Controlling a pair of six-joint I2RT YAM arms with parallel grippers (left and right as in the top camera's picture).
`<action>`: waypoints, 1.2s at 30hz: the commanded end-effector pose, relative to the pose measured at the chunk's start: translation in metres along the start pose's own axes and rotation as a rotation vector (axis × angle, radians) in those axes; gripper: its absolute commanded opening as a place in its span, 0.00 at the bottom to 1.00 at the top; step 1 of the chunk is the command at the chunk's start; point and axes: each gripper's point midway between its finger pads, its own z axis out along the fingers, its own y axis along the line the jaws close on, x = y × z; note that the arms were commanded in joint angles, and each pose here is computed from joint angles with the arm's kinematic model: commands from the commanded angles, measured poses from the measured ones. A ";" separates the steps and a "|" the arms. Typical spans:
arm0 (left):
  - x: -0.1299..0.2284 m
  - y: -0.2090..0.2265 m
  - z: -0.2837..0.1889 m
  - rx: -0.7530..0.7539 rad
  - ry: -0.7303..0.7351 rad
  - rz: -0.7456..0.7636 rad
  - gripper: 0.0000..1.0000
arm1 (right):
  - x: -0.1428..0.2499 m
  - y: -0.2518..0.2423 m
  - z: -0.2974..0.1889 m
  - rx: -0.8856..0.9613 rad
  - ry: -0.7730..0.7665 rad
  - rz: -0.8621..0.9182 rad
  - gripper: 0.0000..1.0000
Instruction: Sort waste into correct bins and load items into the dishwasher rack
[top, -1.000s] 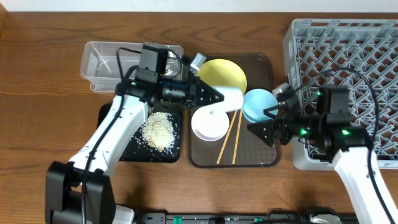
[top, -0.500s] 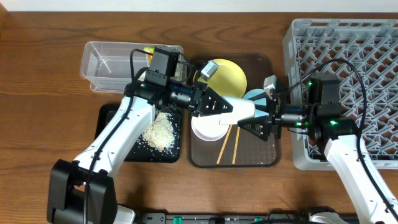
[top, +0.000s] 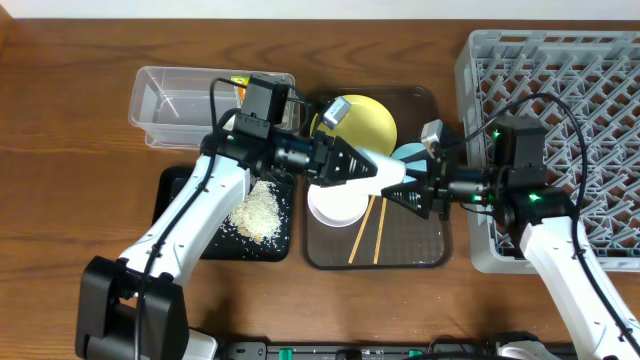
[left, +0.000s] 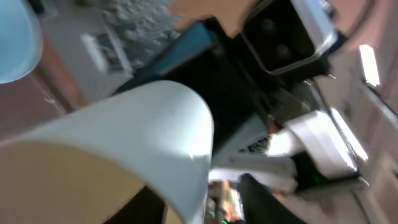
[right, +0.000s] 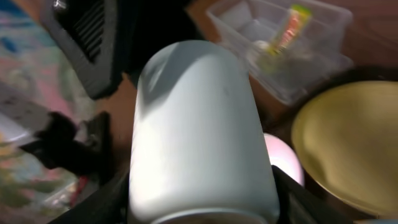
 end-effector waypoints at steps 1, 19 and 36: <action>-0.018 0.045 -0.008 -0.250 -0.127 -0.018 0.52 | 0.008 -0.048 -0.008 0.302 0.065 0.066 0.49; 0.016 0.117 -0.169 -1.176 -0.385 -0.104 0.59 | 0.029 -0.089 -0.214 1.280 0.211 0.584 0.13; 0.018 0.114 -0.171 -1.187 -0.393 -0.098 0.60 | 0.113 -0.124 -0.252 1.376 0.400 0.960 0.11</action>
